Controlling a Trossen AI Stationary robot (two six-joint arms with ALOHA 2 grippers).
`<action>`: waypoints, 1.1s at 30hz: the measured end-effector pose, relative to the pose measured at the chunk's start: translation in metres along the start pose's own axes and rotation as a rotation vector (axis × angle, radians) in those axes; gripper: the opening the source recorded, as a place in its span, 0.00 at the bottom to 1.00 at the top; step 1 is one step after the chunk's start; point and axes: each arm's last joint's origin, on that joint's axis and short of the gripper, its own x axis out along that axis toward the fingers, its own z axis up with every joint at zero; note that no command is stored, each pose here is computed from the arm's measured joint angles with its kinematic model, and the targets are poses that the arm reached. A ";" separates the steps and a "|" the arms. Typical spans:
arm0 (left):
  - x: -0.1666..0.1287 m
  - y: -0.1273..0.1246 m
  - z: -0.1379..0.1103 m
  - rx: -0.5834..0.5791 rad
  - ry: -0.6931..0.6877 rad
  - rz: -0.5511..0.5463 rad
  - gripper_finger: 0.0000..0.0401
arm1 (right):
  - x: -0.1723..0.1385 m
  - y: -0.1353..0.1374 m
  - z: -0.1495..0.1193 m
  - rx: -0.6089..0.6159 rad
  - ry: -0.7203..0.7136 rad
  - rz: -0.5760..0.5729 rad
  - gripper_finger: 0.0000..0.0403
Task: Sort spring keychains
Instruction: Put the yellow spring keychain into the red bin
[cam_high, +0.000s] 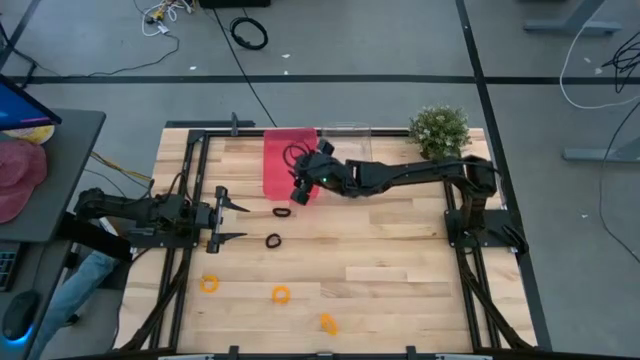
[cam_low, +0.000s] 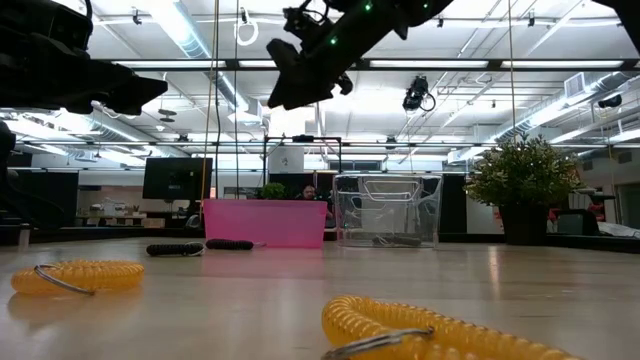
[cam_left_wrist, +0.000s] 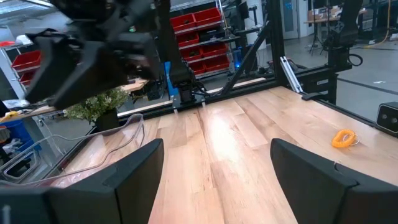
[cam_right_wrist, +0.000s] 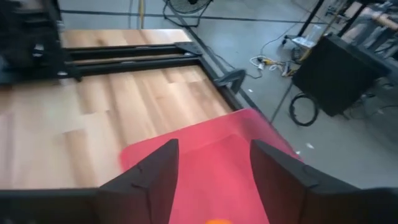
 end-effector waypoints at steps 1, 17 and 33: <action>0.000 0.000 0.000 0.000 0.000 0.000 0.74 | -0.002 0.004 0.000 0.007 0.001 0.010 0.49; 0.000 0.000 0.000 0.000 0.001 0.000 0.74 | -0.050 0.084 -0.004 0.051 -0.016 0.198 0.49; 0.000 0.000 0.000 0.000 0.000 0.000 0.74 | -0.123 0.162 -0.016 0.020 -0.046 0.461 0.49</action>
